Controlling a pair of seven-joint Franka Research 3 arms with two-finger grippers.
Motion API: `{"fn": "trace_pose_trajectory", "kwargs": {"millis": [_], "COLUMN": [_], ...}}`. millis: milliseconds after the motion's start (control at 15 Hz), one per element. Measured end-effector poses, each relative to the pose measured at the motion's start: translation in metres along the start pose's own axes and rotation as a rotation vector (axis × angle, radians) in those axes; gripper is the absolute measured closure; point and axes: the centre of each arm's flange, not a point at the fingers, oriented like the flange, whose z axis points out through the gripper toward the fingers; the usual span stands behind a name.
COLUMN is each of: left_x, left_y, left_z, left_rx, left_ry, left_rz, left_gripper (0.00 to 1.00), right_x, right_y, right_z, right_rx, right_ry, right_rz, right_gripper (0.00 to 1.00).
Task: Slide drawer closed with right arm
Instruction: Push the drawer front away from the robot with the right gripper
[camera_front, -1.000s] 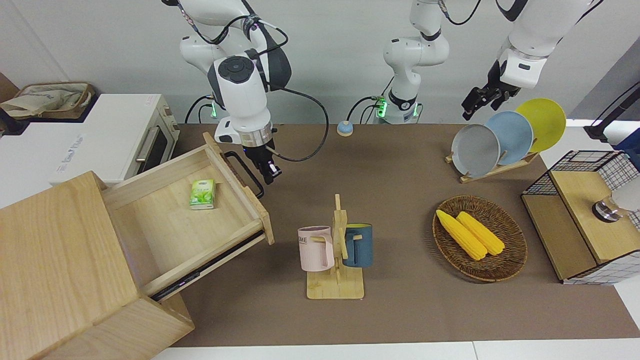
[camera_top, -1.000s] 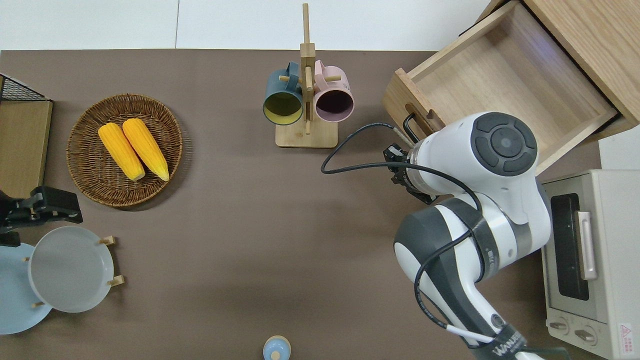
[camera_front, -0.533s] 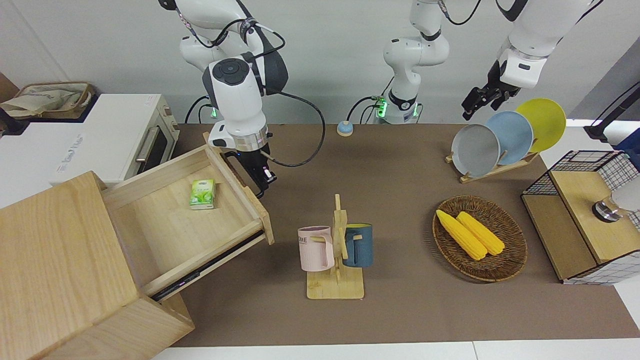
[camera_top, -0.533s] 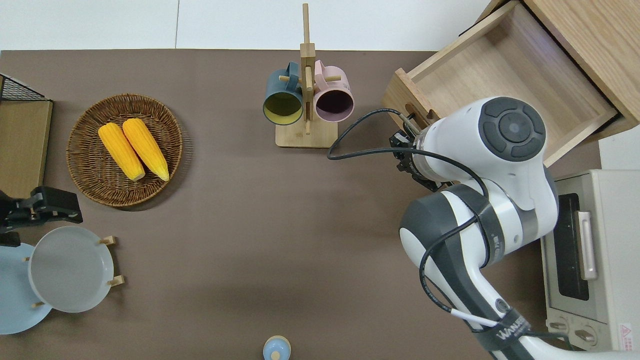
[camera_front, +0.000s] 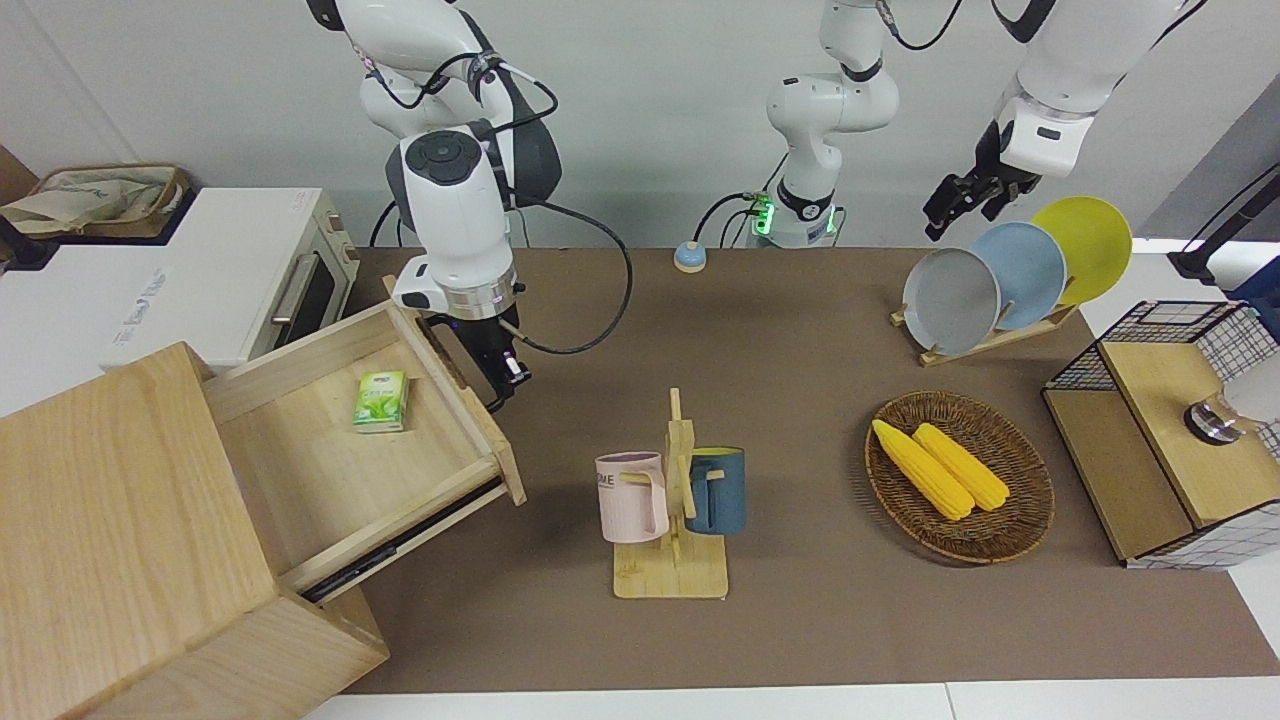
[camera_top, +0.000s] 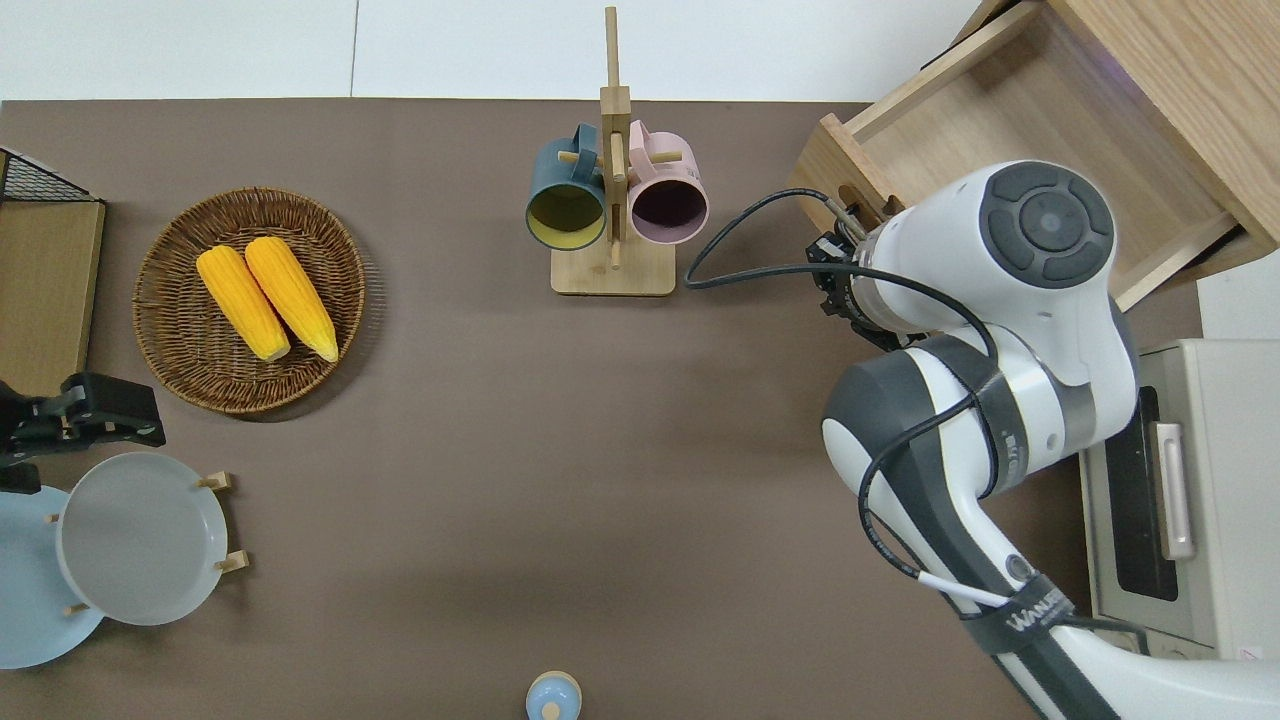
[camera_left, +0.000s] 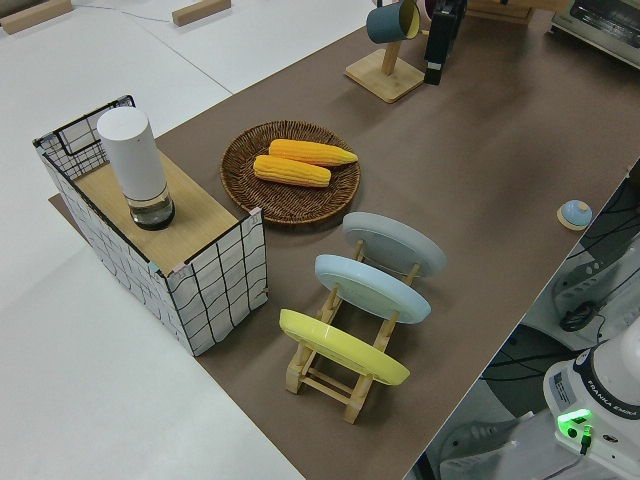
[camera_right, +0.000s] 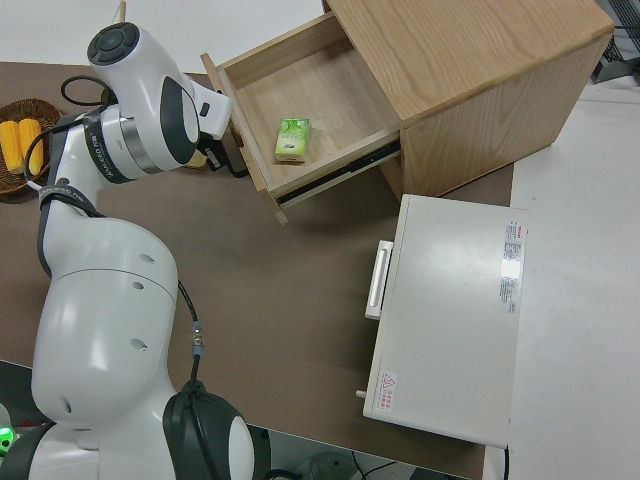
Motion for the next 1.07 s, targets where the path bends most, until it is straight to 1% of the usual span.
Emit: {"fn": "trace_pose_trajectory", "kwargs": {"millis": [267, 533, 667, 867, 1067], "left_x": [0.0, 0.0, 0.0, 0.0, 0.0], "left_y": [0.0, 0.0, 0.0, 0.0, 0.0], "left_z": [0.0, 0.0, 0.0, 0.0, 0.0], "left_rx": [0.0, 0.0, 0.0, 0.0, 0.0], "left_ry": [0.0, 0.0, 0.0, 0.0, 0.0], "left_rz": [0.0, 0.0, 0.0, 0.0, 0.0], "left_gripper": [0.0, 0.0, 0.0, 0.0, 0.0], "right_x": [0.036, 0.075, 0.093, 0.12, 0.139], "right_y": [0.009, 0.022, 0.03, 0.038, 0.044], "right_z": [0.005, 0.007, 0.008, 0.006, 0.006], "right_rx": [-0.009, -0.016, -0.018, -0.011, -0.006], "right_ry": [0.026, 0.047, 0.049, 0.054, 0.056], "right_rz": [0.018, 0.0, -0.022, -0.022, -0.035], "right_gripper": [0.99, 0.99, 0.99, 0.99, 0.99]}}
